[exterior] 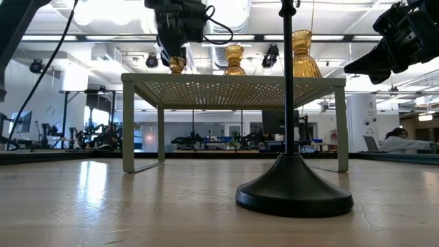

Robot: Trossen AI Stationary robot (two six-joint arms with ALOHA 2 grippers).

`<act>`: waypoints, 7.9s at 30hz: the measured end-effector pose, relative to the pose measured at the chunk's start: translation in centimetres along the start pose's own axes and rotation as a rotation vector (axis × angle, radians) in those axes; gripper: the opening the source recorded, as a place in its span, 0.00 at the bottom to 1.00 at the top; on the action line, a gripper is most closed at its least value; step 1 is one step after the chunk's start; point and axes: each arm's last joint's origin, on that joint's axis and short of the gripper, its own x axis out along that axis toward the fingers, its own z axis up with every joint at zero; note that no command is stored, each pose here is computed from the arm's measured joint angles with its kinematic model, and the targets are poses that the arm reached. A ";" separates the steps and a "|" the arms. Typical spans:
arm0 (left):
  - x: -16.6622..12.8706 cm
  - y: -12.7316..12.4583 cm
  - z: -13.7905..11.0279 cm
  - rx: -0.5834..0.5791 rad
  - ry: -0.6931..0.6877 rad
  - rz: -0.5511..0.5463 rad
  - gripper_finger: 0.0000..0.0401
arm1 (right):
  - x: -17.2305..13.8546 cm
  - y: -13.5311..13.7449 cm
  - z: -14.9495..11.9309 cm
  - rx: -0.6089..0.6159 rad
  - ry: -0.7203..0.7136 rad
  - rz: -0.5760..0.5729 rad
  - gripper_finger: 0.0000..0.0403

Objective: Pick & Place candle stick holders
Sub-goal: Put the yellow glass candle holder on the shelf, then put the black candle holder on the shelf

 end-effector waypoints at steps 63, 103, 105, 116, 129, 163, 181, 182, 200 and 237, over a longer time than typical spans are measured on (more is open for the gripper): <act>-12.3 -6.0 -3.3 -0.039 -0.326 0.059 0.41 | 0.0 0.0 0.0 0.000 0.000 0.000 0.02; 2.2 -27.2 -9.3 0.346 -0.557 0.184 0.38 | 0.0 0.0 0.0 0.000 0.000 0.000 0.02; 3.6 -27.3 -9.2 0.363 -0.589 0.173 0.38 | 0.0 0.0 0.0 0.000 0.000 0.000 0.02; 10.2 -26.8 -10.3 0.432 -0.688 0.047 0.38 | 0.0 0.0 0.0 0.000 0.000 0.000 0.02; 16.6 -25.9 -11.2 0.533 -0.742 -0.067 0.38 | 0.0 0.0 0.0 0.000 0.000 0.000 0.02; 23.9 -24.7 -4.0 0.673 -0.762 -0.321 0.38 | 0.0 0.0 0.0 0.000 0.000 0.000 0.02; 25.0 -24.1 -2.9 0.689 -0.812 -0.394 0.35 | 0.0 0.0 0.0 0.000 0.000 0.000 0.02; 25.0 -24.1 -2.8 0.692 -0.813 -0.401 0.34 | 0.0 0.0 0.0 0.000 0.000 0.000 0.02; 25.4 -24.3 -2.0 0.706 -0.815 -0.443 0.04 | 0.0 0.0 0.0 0.000 0.000 0.000 0.02; 2.6 -18.4 -6.1 0.085 -1.043 0.287 0.04 | 0.0 0.0 0.0 0.000 0.000 0.000 0.02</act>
